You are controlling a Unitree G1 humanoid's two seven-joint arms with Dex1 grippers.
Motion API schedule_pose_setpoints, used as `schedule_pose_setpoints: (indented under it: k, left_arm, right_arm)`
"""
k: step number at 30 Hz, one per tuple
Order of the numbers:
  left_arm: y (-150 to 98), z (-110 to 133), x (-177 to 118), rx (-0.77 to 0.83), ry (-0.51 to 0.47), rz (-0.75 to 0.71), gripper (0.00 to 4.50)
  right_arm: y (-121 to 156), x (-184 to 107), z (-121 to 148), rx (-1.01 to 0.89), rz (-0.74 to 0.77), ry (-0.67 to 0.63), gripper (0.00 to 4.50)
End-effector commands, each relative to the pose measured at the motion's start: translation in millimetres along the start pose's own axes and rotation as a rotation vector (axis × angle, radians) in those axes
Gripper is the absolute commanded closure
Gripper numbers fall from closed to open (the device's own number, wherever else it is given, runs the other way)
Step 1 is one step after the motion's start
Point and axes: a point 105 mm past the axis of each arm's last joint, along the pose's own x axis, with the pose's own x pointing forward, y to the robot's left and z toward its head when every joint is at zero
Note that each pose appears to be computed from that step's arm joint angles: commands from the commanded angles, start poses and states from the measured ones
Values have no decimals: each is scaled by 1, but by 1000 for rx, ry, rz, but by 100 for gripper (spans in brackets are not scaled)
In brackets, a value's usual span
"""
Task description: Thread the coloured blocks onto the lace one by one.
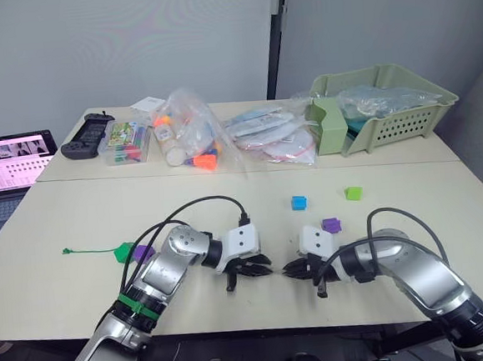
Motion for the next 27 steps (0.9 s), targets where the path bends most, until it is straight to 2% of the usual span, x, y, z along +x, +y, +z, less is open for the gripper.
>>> schedule_pose_setpoints:
  k: [1,10,13,20,23,25,27]
  left_arm:
    - [5,10,-3,37,-16,19,448]
    - [3,12,-5,28,-33,7,448]
    - [1,12,-5,25,-34,3,450]
    - [1,11,-6,36,-21,0,450]
    - [1,12,-6,37,-18,3,450]
    - [1,12,-6,37,-18,4,450]
    - [1,13,-6,33,-23,3,450]
  right_arm:
    - [2,-3,7,-30,2,-16,450]
    - [2,-4,3,-19,-12,-6,450]
    - [3,-7,8,11,-50,-45,357]
    - [-3,-42,17,201,-310,-209,116]
    - [-22,-76,13,333,-667,-333,116]
    - [-25,-83,11,365,-760,-349,116]
    - [-33,-90,-6,428,-922,-315,116]
